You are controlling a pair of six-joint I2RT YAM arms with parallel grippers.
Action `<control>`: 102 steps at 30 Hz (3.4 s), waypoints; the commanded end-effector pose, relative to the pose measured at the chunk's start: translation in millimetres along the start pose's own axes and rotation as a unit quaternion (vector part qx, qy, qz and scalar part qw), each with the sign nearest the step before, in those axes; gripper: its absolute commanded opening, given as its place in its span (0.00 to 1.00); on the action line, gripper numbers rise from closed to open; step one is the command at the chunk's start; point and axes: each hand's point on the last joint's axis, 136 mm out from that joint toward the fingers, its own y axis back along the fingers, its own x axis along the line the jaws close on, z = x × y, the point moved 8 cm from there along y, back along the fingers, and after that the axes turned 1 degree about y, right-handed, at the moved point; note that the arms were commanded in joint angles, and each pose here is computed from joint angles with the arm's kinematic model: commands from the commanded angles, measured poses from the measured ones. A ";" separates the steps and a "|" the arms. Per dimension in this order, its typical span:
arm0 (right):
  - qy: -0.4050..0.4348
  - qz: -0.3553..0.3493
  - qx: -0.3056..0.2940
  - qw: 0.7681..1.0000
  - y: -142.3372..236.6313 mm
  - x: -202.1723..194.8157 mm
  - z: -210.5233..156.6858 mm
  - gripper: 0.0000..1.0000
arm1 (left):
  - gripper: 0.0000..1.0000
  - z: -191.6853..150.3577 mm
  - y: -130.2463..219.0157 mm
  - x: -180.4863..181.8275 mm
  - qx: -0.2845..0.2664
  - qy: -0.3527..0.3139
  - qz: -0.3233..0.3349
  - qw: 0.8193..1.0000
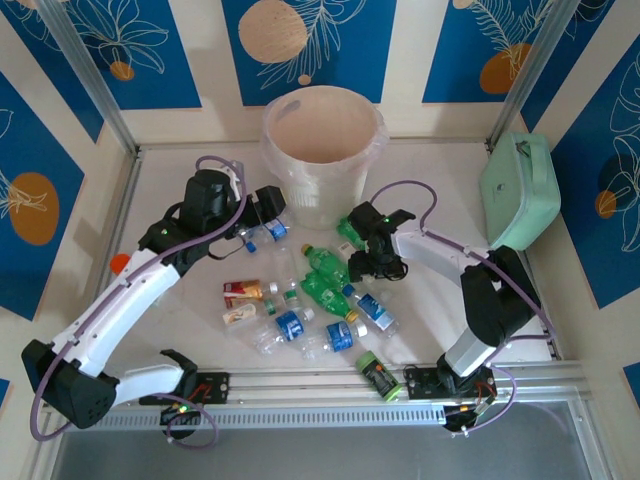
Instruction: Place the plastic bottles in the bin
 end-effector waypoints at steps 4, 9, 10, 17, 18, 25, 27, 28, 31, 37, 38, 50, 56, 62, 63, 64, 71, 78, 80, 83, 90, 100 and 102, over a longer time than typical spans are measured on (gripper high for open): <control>0.013 -0.004 0.010 1.000 -9.7 4.4 3.2 0.76 | 0.85 -2.4 5.6 7.1 -0.012 0.012 0.002 1.000; 0.015 -0.006 0.021 1.000 -17.2 5.0 3.7 0.75 | 0.85 -4.6 6.0 9.9 -0.011 0.014 0.004 1.000; 0.015 -0.007 0.022 1.000 -17.6 5.4 4.0 0.75 | 0.85 -5.1 5.8 10.4 -0.011 0.014 0.004 1.000; 0.020 -0.004 0.026 0.999 -21.7 7.7 5.4 0.66 | 0.85 -8.4 4.0 13.6 -0.010 0.020 0.006 1.000; 0.021 -0.005 0.027 0.999 -22.2 7.9 5.1 0.65 | 0.85 -8.9 3.8 14.1 -0.009 0.021 0.006 1.000; 0.026 -0.010 0.018 0.999 -18.4 9.6 3.7 0.62 | 0.84 -10.5 4.8 16.3 -0.011 0.023 0.010 1.000; 0.026 -0.013 0.013 0.999 -16.6 9.8 2.7 0.61 | 0.85 -10.6 5.2 16.4 -0.011 0.023 0.010 1.000; 0.027 -0.015 0.012 0.999 -15.6 10.1 2.1 0.61 | 0.85 -10.6 4.9 16.6 -0.011 0.023 0.011 1.000; 0.031 -0.023 0.006 0.999 -11.6 11.2 0.3 0.59 | 0.84 -10.4 5.5 16.8 -0.012 0.023 0.012 1.000; 0.025 -0.024 -0.010 0.999 -0.5 10.6 -4.7 0.56 | 0.85 -9.1 6.9 16.4 -0.016 0.023 0.013 1.000; 0.024 -0.022 -0.014 0.999 1.6 10.3 -5.2 0.56 | 0.85 -8.7 7.2 16.1 -0.018 0.022 0.013 1.000; 0.018 0.012 -0.057 0.998 52.3 10.3 -22.5 0.52 | 0.85 -2.1 10.0 14.0 -0.030 0.021 0.020 0.999; 0.029 0.071 -0.084 0.993 88.3 23.0 -33.0 0.49 | 0.85 1.1 10.6 11.7 -0.037 0.029 0.012 0.999; 0.056 0.129 -0.107 0.984 125.3 44.0 -40.7 0.47 | 0.85 2.8 12.3 5.0 -0.033 0.025 -0.012 0.999; 0.064 0.137 -0.112 0.982 131.6 47.9 -42.4 0.47 | 0.86 3.2 12.1 1.2 -0.029 0.025 -0.028 0.999; 0.069 0.143 -0.116 0.980 136.3 51.0 -43.7 0.47 | 0.86 3.8 11.8 -2.5 -0.026 0.024 -0.043 0.998; 0.081 0.185 -0.150 0.968 172.1 62.8 -40.2 0.47 | 0.86 2.8 12.5 -16.2 0.001 0.017 -0.098 0.995; 0.073 0.220 -0.220 0.948 227.2 65.4 -21.5 0.47 | 0.87 4.9 25.1 -1.8 -0.031 0.019 -0.031 0.999; 0.060 0.230 -0.239 0.941 242.9 63.4 -12.0 0.47 | 0.86 5.2 28.8 7.0 -0.037 0.025 0.010 0.999; 0.037 0.252 -0.271 0.928 267.3 59.2 5.3 0.47 | 0.86 4.6 31.8 14.7 -0.041 0.029 0.034 0.998; -0.030 0.292 -0.306 0.906 301.1 43.4 63.6 0.49 | 0.86 -2.1 28.8 20.9 -0.029 0.034 0.034 0.998; -0.058 0.299 -0.332 0.893 307.7 39.2 136.5 0.49 | 0.85 -9.6 20.0 24.4 -0.007 0.030 0.028 0.999; -0.062 0.295 -0.330 0.895 304.3 39.4 148.0 0.49 | 0.85 -10.2 19.3 25.4 -0.007 0.030 0.030 0.999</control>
